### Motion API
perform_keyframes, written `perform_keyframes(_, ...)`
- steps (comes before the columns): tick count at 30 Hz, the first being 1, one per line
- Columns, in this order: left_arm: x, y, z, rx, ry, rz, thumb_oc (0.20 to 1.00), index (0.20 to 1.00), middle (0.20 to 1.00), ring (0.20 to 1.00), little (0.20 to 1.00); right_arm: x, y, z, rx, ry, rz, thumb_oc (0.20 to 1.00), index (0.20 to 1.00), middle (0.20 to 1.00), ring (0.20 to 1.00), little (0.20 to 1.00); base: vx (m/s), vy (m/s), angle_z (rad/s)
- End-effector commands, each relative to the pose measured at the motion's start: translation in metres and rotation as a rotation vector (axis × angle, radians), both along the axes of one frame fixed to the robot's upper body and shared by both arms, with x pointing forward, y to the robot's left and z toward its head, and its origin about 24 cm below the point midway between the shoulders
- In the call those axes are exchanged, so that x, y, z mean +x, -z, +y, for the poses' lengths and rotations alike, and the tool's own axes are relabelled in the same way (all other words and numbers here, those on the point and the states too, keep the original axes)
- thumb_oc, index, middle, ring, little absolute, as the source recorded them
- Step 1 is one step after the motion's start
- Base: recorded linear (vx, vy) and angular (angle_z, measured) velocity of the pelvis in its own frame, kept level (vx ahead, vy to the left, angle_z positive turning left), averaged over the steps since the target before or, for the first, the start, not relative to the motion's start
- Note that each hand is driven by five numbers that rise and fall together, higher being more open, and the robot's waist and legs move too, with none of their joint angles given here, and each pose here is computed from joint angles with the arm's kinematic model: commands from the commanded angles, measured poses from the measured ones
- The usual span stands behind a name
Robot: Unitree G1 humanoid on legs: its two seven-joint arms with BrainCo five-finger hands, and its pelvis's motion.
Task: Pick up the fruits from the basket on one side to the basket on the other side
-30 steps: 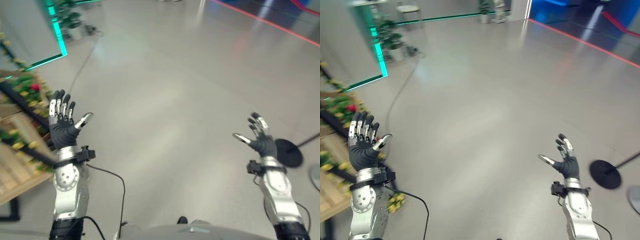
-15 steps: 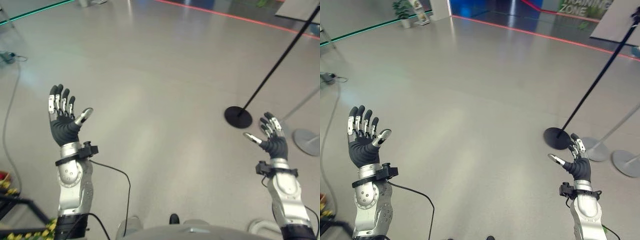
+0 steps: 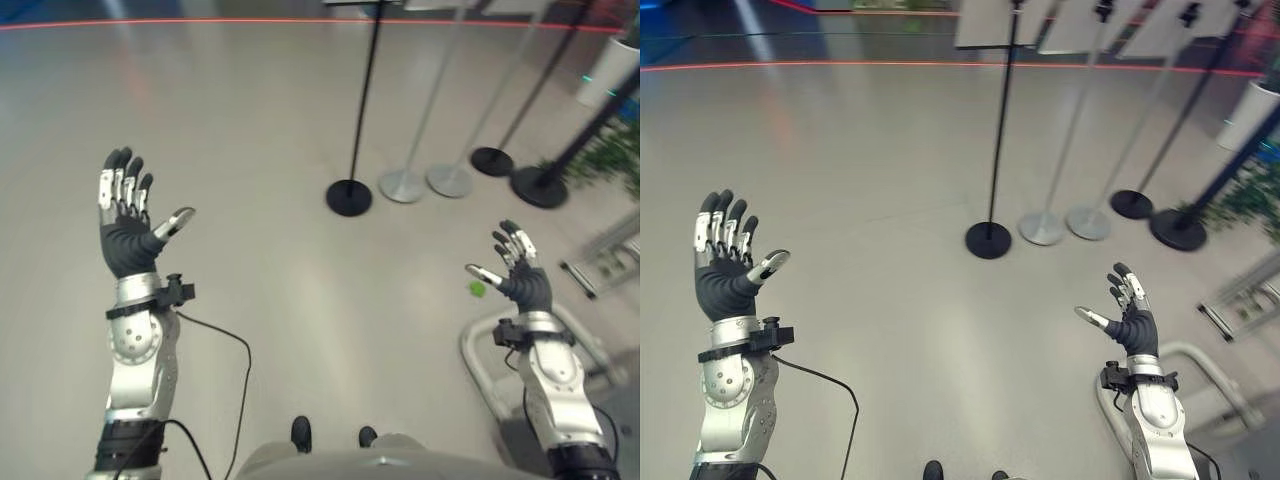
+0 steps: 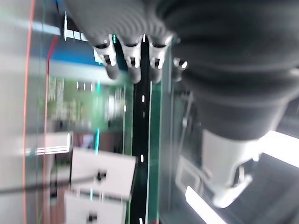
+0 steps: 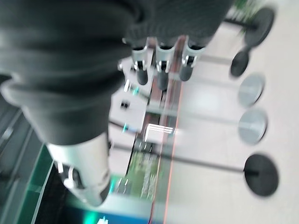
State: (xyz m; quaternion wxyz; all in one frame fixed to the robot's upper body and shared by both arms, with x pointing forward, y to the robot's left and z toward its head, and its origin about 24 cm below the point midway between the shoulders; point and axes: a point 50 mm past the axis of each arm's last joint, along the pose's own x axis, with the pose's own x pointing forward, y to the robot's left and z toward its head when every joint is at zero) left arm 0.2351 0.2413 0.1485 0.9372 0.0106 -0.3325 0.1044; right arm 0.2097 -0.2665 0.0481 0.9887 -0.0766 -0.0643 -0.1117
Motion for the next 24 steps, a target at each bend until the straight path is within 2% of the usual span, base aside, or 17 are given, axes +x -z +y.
perform_keyframes(1, -0.01, -0.018, -0.001, 0.108, -0.004, -0.095, 1.0, 1.0, 1.0, 1.0, 1.0, -0.001, -0.027, -0.021, -0.087, 0.062, -0.11, 1.0, 1.0, 1.0, 1.0, 1.0, -0.01, 0.156, -0.86)
perform_keyframes(8, -0.008, -0.024, -0.008, 0.075, 0.044, -0.119, 1.0, 1.0, 1.0, 1.0, 1.0, 0.001, -0.038, -0.014, -0.129, 0.06, -0.16, 1.0, 1.0, 1.0, 1.0, 1.0, -0.02, 0.054, -1.44)
perform_keyframes(11, -0.005, -0.011, -0.012, 0.034, 0.098, -0.048, 1.0, 1.0, 1.0, 1.0, 1.0, 0.009, -0.036, -0.005, -0.134, 0.015, -0.141, 1.0, 1.0, 1.0, 1.0, 1.0, 0.06, -0.034, -1.27)
perform_keyframes(13, 0.0, 0.004, -0.026, 0.072, 0.189, 0.044, 1.0, 1.0, 1.0, 1.0, 1.0, 0.009, -0.025, -0.007, -0.142, 0.027, -0.082, 1.0, 1.0, 1.0, 1.0, 1.0, 0.07, -0.227, -1.15)
perform_keyframes(17, 0.012, 0.021, -0.043, -0.011, 0.281, 0.108, 1.0, 1.0, 1.0, 1.0, 1.0, 0.005, -0.025, -0.008, -0.135, 0.039, -0.087, 1.0, 1.0, 1.0, 1.0, 1.0, 0.13, -0.208, -0.13)
perform_keyframes(19, 0.015, 0.023, -0.046, 0.015, 0.297, 0.126, 1.0, 1.0, 1.0, 1.0, 1.0, 0.005, -0.022, -0.008, -0.123, 0.042, -0.077, 1.0, 1.0, 1.0, 1.0, 1.0, 0.1, -0.183, -0.29)
perform_keyframes(21, 0.017, 0.017, -0.045, 0.102, 0.277, 0.112, 1.0, 1.0, 1.0, 1.0, 1.0, 0.007, -0.02, -0.006, -0.12, 0.025, -0.071, 1.0, 1.0, 1.0, 1.0, 1.0, 0.13, -0.243, -0.38)
perform_keyframes(24, 0.017, 0.022, -0.037, 0.044, 0.24, 0.12, 1.0, 1.0, 1.0, 1.0, 1.0, 0.012, -0.023, 0.003, -0.135, -0.046, -0.069, 1.0, 1.0, 1.0, 1.0, 1.0, 0.17, -0.35, -0.39)
